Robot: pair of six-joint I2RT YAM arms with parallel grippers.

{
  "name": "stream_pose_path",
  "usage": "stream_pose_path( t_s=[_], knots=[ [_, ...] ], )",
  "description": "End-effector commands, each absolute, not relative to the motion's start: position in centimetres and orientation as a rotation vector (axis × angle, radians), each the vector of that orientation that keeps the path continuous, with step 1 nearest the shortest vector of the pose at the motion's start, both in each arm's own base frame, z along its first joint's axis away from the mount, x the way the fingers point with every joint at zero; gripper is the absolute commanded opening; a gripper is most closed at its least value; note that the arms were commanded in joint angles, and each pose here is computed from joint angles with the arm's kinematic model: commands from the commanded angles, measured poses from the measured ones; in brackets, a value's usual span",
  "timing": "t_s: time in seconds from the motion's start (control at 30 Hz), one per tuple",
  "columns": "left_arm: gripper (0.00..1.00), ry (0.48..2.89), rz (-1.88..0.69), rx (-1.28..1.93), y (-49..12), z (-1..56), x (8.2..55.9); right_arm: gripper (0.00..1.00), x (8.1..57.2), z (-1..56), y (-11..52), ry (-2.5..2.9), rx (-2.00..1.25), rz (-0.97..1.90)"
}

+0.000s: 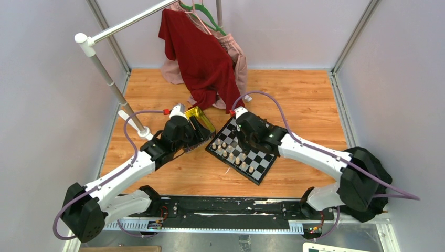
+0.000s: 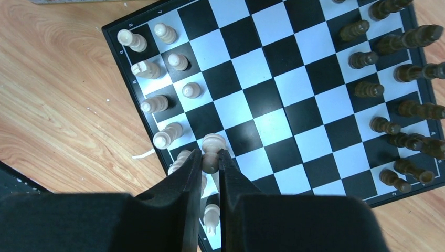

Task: Set up the chess pieces on the board
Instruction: Place the chess piece on the chessboard.

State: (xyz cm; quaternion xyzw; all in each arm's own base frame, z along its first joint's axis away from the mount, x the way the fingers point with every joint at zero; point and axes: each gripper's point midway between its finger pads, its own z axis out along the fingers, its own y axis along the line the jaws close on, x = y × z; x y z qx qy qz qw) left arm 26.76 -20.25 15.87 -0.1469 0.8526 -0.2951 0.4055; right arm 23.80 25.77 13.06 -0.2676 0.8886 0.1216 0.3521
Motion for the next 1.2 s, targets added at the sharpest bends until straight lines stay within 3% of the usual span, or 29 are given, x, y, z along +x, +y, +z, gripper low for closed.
stream_pose_path(
  t_s=[0.0,1.17],
  knots=[
    [0.55,2.090,-0.683,-0.336,-19.2,17.5,27.6,0.00,23.8,12.3,26.1,2.396,-0.726,0.327],
    [0.54,2.060,-0.601,-0.273,-17.7,17.9,27.4,0.00,24.0,5.4,27.7,2.692,-0.832,0.274]
  ],
)
